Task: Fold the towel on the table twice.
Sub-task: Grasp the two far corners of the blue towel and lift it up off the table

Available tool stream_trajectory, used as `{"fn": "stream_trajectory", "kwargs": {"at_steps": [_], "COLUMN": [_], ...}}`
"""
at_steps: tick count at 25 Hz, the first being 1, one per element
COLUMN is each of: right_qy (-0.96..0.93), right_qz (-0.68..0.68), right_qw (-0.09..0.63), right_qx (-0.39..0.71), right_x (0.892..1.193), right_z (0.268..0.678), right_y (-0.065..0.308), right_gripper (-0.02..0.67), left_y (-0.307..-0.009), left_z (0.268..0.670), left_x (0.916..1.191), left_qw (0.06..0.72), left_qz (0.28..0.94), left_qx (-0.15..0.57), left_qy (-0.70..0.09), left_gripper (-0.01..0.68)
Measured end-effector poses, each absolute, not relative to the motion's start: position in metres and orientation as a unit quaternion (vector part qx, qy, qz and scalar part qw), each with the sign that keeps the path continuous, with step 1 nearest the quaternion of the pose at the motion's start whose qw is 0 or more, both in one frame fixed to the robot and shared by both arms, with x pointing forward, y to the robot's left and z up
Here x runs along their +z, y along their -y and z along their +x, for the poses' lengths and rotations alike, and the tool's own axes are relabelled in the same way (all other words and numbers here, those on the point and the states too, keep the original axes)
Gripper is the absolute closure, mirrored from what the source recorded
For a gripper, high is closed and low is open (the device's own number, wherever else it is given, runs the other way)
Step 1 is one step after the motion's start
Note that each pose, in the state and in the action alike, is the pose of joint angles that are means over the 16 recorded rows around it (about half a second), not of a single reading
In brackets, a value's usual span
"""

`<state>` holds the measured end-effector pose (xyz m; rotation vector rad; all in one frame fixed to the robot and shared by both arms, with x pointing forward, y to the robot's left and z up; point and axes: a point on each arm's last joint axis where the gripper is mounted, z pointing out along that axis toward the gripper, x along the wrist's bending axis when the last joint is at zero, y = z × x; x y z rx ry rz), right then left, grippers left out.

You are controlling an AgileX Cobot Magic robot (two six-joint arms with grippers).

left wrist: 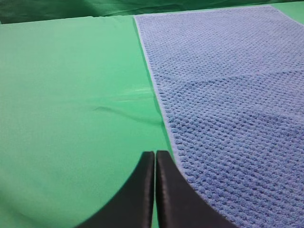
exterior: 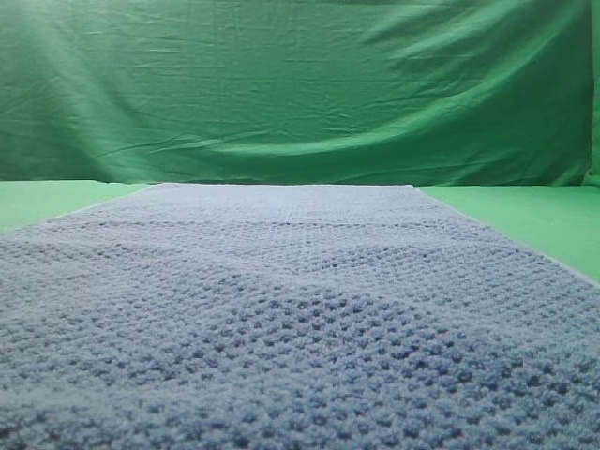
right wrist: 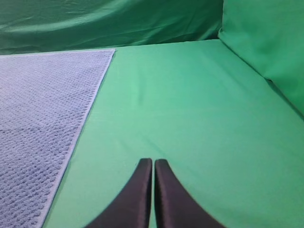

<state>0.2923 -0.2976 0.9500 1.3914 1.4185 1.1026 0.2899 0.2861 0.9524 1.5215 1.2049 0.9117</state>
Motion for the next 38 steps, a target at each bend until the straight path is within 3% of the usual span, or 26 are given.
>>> {"fn": "stream_trajectory", "kwargs": {"at_steps": [20, 38], "right_qy": [-0.566, -0.458], "right_qz": [0.555, 0.497], "right_qw": [0.422, 0.471], "right_qx": [0.441, 0.567], "right_x": [0.950, 0.986], "right_z": [0.292, 0.294], "right_y": [0.298, 0.296], "right_gripper": [0.649, 0.649], "left_y": [-0.286, -0.289], "left_z": [0.290, 0.292], "left_x": [0.954, 0.993], "left_qw": [0.487, 0.635], "left_qz": [0.616, 0.448], "left_qx": [0.373, 0.356], "left_qy": [-0.495, -0.519], "left_gripper": [0.673, 0.673]}}
